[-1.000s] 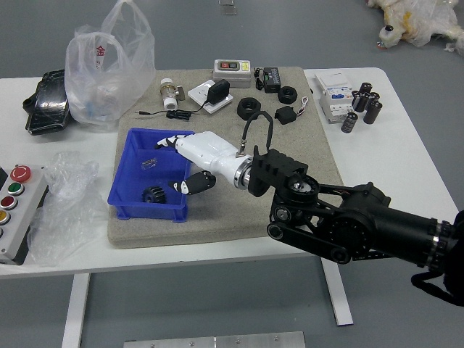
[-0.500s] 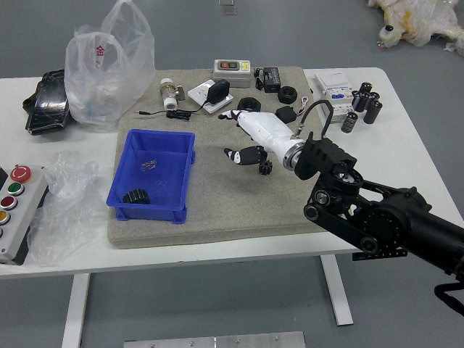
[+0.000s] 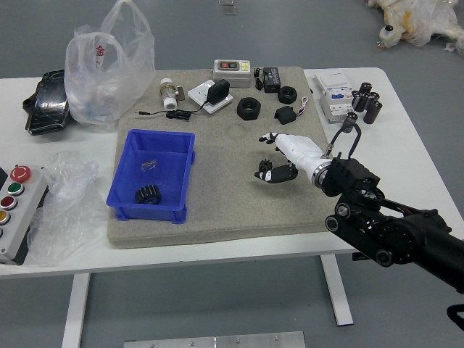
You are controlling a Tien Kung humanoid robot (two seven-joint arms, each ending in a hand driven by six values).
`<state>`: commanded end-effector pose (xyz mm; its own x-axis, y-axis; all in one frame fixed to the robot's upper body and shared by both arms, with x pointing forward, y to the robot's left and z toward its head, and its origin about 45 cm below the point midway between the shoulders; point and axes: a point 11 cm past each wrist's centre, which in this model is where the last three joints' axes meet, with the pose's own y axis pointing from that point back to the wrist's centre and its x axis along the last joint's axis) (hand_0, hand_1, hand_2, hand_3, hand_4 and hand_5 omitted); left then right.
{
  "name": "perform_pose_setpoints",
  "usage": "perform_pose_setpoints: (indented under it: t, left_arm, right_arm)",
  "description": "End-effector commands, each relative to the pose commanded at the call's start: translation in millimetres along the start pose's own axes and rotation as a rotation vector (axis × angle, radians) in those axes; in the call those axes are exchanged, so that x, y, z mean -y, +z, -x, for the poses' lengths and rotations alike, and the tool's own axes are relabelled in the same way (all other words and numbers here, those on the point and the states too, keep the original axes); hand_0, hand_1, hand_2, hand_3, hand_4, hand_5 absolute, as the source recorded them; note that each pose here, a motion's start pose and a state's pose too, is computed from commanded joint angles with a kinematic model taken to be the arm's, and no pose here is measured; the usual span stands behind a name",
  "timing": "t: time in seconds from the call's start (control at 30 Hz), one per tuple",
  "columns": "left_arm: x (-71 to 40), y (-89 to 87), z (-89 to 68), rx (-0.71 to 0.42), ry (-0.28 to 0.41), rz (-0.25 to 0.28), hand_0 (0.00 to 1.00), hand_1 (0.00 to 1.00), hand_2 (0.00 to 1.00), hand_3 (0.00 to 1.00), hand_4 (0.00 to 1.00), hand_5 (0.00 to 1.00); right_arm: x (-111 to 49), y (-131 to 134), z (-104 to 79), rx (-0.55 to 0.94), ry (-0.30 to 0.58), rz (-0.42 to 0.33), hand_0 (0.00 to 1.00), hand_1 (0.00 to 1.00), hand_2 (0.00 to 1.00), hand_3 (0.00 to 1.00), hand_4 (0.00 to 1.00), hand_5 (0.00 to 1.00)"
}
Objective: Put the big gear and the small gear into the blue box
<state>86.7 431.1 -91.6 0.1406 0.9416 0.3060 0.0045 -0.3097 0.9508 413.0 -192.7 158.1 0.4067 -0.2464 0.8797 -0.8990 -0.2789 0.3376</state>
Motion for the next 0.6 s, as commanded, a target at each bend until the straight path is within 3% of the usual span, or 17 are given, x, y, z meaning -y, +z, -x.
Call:
perform_pose_setpoints:
  t: [0.17, 0.2, 0.37, 0.4, 0.57, 0.6]
  left_arm:
    - [-0.1, 0.4, -0.2, 0.001, -0.001, 0.002, 0.692, 0.638, 0.613, 0.734, 0.696, 0.399]
    - [0.0, 0.3, -0.1, 0.001, -0.001, 0.002, 0.692, 0.638, 0.613, 0.735, 0.696, 0.395]
    - [0.2, -0.9, 0.6, -0.001, -0.002, -0.002, 0.692, 0.638, 0.613, 0.735, 0.696, 0.395]
    - [0.2, -0.9, 0.8, -0.002, -0.003, -0.002, 0.692, 0.638, 0.613, 0.734, 0.697, 0.395]
    - [0.1, -0.1, 1.7, -0.003, -0.005, 0.001, 0.692, 0.638, 0.613, 0.734, 0.697, 0.395]
    - [0.1, 0.0, 1.8, -0.003, -0.005, 0.001, 0.692, 0.638, 0.613, 0.735, 0.696, 0.395]
  right_arm:
    - [4.7, 0, 2.9, 0.021, -0.003, 0.003, 0.434, 0.696, 0.791, 0.818, 0.89, 0.413]
    - [5.4, 0, 3.8, 0.024, -0.004, 0.005, 0.402, 0.621, 0.652, 0.727, 0.706, 0.231]
    - [7.5, 4, 12.8, 0.029, -0.024, 0.021, 0.402, 0.621, 0.652, 0.727, 0.706, 0.231]
    - [7.7, 5, 15.4, 0.029, -0.032, 0.025, 0.39, 0.601, 0.608, 0.677, 0.551, 0.213]
    - [7.5, 7, 21.5, 0.033, -0.041, 0.027, 0.39, 0.601, 0.608, 0.677, 0.551, 0.213]
    - [7.5, 7, 21.4, 0.033, -0.039, 0.025, 0.36, 0.554, 0.483, 0.55, 0.402, 0.002]
